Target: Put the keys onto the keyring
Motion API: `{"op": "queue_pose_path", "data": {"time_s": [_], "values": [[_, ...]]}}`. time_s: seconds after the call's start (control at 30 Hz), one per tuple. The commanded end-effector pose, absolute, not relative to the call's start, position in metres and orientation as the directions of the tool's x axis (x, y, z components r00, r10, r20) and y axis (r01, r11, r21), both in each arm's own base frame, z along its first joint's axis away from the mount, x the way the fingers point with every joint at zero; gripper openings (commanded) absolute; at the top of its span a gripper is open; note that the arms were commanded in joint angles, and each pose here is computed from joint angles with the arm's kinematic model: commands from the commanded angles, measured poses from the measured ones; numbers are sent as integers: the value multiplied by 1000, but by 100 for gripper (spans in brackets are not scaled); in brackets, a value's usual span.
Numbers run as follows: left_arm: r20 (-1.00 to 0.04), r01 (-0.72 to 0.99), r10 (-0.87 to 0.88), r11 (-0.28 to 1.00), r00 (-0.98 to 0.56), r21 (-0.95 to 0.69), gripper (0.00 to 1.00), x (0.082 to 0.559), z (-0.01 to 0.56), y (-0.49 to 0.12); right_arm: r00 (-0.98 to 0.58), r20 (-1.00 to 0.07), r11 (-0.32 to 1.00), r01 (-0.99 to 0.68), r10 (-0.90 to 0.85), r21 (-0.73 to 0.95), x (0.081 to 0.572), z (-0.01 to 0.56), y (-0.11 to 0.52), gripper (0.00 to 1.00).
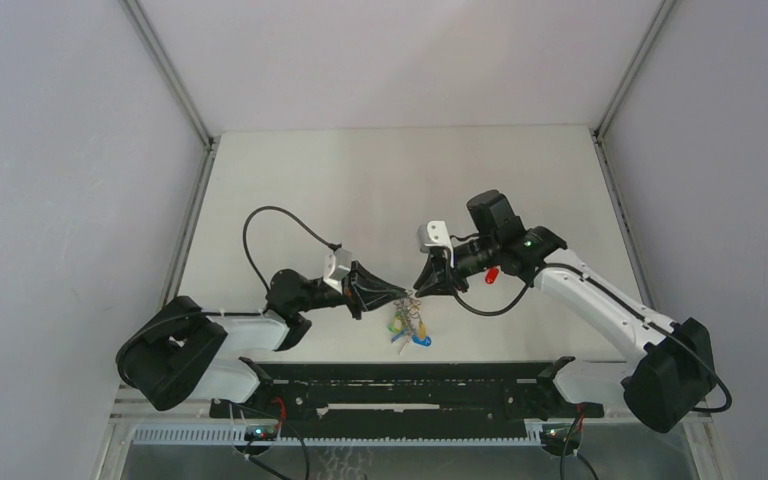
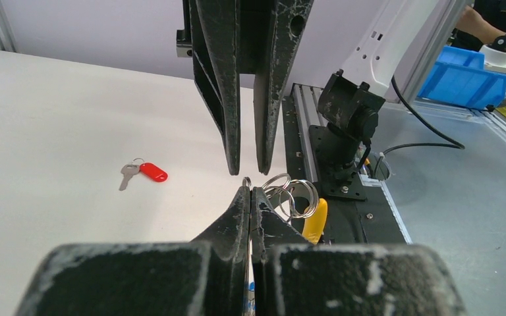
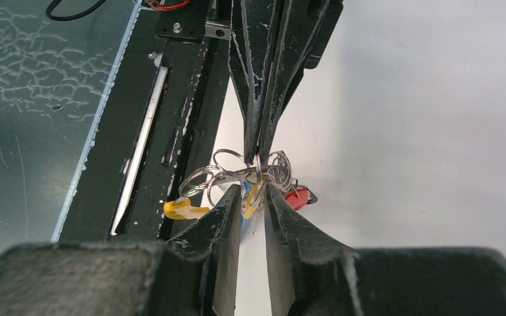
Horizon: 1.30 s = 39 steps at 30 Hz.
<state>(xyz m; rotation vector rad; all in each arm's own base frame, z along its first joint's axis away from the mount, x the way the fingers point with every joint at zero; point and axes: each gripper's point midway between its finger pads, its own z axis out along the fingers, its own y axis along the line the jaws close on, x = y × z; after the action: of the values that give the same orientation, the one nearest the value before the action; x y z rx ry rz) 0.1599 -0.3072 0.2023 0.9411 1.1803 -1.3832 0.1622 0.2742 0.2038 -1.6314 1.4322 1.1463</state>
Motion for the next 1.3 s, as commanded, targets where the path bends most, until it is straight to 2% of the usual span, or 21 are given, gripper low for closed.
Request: {"op": "queue_pose_path", "data": {"time_s": [0.0,0.33,0.4,0.47,0.57,0.6,0.83,1.0,1.17,1.27], "values": [[-944,997,-328,39,-43,-59,0,170,250,-310,37,-930,-191,-981,-366,36,164,207,283,19],[-942,998,-332,31,-46,-60,0,169,253,-311,28,-929,-194,-980,-369,47,169,200,291,16],[-943,998,-331,30,-49,-62,0,169,252,-311,28,-929,-189,-981,-369,46,171,200,291,12],[-943,998,-329,28,-51,-64,0,169,251,-311,27,-928,-182,-982,-373,44,171,201,291,1],[-945,997,-324,31,-55,-68,0,169,248,-311,18,-914,-159,-986,-406,51,174,202,287,0],[-946,997,-321,35,-56,-71,2,170,246,-311,12,-907,-152,-987,-421,57,174,202,286,0],[-953,994,-296,66,-65,-89,28,179,232,-308,-53,-809,-43,-994,-586,97,177,207,271,0],[-954,992,-297,94,-49,-80,37,183,230,-305,-125,-654,43,-989,-746,140,176,196,260,0],[-953,986,-299,144,-42,-89,44,190,225,-300,-210,-493,198,-977,-844,77,194,194,252,0],[-964,973,-263,209,-41,-99,49,199,214,-297,-234,-426,225,-972,-874,73,195,194,252,0]]}}
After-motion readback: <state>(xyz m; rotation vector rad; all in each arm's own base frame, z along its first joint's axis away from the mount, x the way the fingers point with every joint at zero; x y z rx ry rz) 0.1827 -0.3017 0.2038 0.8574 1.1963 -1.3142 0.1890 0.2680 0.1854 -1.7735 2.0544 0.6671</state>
